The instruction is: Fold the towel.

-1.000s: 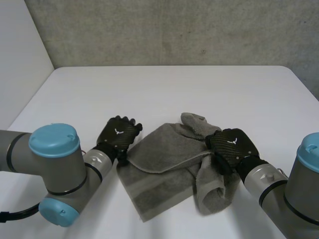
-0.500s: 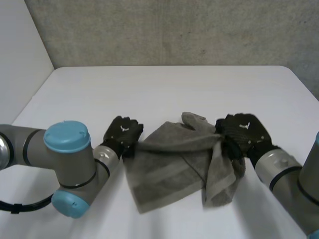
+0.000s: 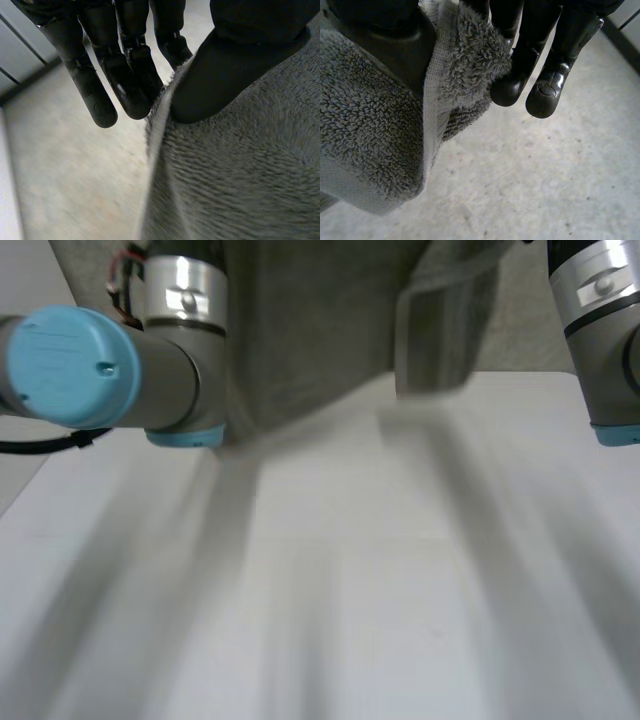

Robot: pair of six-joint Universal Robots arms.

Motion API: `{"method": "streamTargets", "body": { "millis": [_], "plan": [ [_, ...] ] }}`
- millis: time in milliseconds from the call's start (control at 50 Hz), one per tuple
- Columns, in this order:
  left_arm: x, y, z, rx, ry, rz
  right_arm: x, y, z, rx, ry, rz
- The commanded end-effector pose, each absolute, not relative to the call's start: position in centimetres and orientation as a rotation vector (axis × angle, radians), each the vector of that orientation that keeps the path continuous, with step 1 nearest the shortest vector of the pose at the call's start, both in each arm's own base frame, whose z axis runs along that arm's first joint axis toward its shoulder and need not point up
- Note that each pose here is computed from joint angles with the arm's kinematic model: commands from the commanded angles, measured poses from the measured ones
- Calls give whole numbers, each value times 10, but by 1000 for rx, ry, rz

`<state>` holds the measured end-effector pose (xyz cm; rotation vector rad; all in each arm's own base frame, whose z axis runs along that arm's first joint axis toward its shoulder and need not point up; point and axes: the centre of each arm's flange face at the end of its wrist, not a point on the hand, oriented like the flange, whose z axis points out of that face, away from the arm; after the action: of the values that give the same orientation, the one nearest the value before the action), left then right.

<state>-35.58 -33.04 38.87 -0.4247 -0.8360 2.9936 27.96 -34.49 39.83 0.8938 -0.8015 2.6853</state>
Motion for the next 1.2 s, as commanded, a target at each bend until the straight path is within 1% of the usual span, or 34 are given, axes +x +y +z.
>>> {"method": "streamTargets", "body": {
  "millis": [20, 40, 60, 80, 100, 120, 140, 160, 180, 200, 220, 240, 260, 280, 300, 320, 340, 360, 380, 400, 420, 440, 460, 500, 560, 620, 660, 720, 840, 880, 940, 980, 1120, 1200],
  "plan": [
    [-351, -321, 347, -611, -1009, 2902, 285, -335, 354, 1240, -1169, 2628],
    [-350, -320, 325, -678, -1102, 2856, 285, -335, 353, 1241, -1170, 2628],
    [-350, -320, 325, -679, -1103, 2856, 287, -333, 336, 1333, -1259, 2586],
    [-346, -320, 303, -742, -1206, 2805, 287, -333, 336, 1334, -1259, 2585],
    [-346, -320, 303, -742, -1207, 2805, 289, -331, 320, 1421, -1331, 2541],
    [-339, -321, 283, -790, -1309, 2760, 289, -329, 306, 1486, -1397, 2485],
    [-331, -322, 265, -830, -1405, 2715, 289, -329, 305, 1486, -1398, 2484],
    [-331, -322, 265, -830, -1406, 2715, 287, -328, 289, 1547, -1461, 2416],
    [-322, -322, 247, -868, -1501, 2667, 284, -327, 272, 1598, -1518, 2341],
    [-315, -320, 232, -900, -1580, 2621, 284, -327, 272, 1599, -1519, 2340],
    [-315, -320, 231, -901, -1581, 2620, 282, -325, 255, 1649, -1573, 2260],
    [-312, -317, 217, -935, -1646, 2569, 282, -325, 255, 1650, -1574, 2260],
    [-309, -313, 203, -963, -1704, 2520, 281, -322, 237, 1705, -1628, 2173],
    [-309, -313, 203, -963, -1704, 2519, 281, -318, 219, 1764, -1681, 2084],
    [-306, -310, 193, -984, -1748, 2483, 281, -318, 218, 1764, -1682, 2083],
    [-306, -310, 193, -984, -1749, 2482, 281, -316, 202, 1801, -1732, 1993],
    [-304, -306, 185, -1007, -1784, 2449, 278, -314, 188, 1813, -1793, 1901],
    [-302, -302, 176, -1024, -1818, 2415, 278, -314, 188, 1813, -1793, 1900],
    [-302, -302, 176, -1024, -1818, 2414, 274, -314, 174, 1802, -1852, 1814],
    [-300, -299, 167, -1042, -1850, 2382, 274, -314, 174, 1802, -1853, 1813],
    [-301, -296, 157, -1062, -1873, 2350, 270, -314, 162, 1780, -1914, 1738],
    [-301, -296, 157, -1062, -1873, 2350, 266, -313, 153, 1746, -1956, 1680],
    [-301, -293, 151, -1074, -1887, 2326, 266, -313, 153, 1745, -1956, 1679],
    [-302, -291, 148, -1081, -1894, 2315, 265, -307, 143, 1699, -2016, 1629],
    [-301, -289, 149, -1078, -1896, 2311, 265, -305, 141, 1665, -2061, 1644],
    [-299, -288, 150, -1075, -1897, 2314, 264, -304, 145, 1543, -2190, 1715],
    [-299, -288, 153, -1070, -1894, 2319, 260, -303, 158, 1399, -2316, 1793],
    [-298, -285, 159, -1061, -1882, 2332, 259, -298, 165, 1279, -2443, 1837],
    [-295, -279, 167, -1050, -1869, 2339, 255, -292, 165, 1118, -2622, 1851],
    [-295, -278, 167, -1049, -1867, 2341, 249, -291, 159, 1019, -2714, 1835],
    [-294, -276, 169, -1049, -1864, 2342, 245, -293, 156, 971, -2744, 1830],
    [-294, -276, 169, -1050, -1866, 2340, 236, -298, 151, 878, -2784, 1824],
    [-294, -276, 168, -1049, -1870, 2340, 225, -305, 145, 761, -2836, 1815],
    [-293, -276, 167, -1047, -1875, 2336, 222, -309, 134, 685, -2904, 1775]
  ]
}}
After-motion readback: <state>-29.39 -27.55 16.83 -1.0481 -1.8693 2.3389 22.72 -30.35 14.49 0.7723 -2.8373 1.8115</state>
